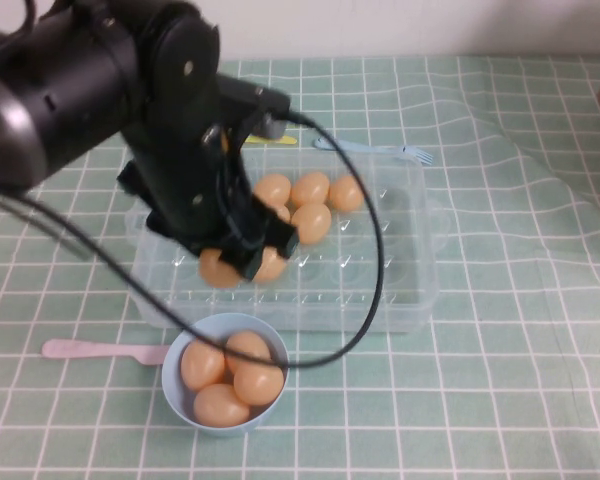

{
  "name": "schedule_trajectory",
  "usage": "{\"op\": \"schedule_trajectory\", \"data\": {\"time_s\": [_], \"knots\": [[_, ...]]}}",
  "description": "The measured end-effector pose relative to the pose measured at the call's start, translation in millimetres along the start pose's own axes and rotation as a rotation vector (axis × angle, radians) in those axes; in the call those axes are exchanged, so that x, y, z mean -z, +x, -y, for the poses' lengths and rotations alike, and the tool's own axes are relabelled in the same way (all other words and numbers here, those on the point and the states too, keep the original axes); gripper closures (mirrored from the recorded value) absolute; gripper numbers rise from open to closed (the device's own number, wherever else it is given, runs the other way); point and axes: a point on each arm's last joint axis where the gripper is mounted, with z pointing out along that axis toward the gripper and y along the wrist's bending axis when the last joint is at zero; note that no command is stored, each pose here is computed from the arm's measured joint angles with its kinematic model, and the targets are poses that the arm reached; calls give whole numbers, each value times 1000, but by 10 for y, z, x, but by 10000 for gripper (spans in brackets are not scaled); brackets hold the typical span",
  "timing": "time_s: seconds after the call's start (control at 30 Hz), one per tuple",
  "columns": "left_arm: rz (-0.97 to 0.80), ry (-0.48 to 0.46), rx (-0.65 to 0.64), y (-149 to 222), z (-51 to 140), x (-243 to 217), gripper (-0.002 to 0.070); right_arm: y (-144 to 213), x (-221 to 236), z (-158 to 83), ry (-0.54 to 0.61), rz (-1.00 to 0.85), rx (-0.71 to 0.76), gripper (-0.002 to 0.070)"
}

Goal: Take an egg out of the egg box
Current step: Place the egg in the bowl

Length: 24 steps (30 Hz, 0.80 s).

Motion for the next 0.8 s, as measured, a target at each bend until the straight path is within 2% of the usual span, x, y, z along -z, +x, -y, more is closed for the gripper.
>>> {"op": "schedule_trajectory", "data": {"time_s": [0.17, 0.27, 0.6, 0.8], "knots": [[-123, -15, -17, 380, -34, -185, 316, 0, 0, 0, 0, 0, 0, 694], [-170, -16, -72, 507, -40, -348, 316, 0, 0, 0, 0, 0, 0, 694], [-87, 13, -448, 486, -20, -538, 317, 0, 0, 0, 0, 1, 0, 694], [-69, 20, -515, 420, 5, -702, 317, 0, 0, 0, 0, 1, 0, 694]]}}
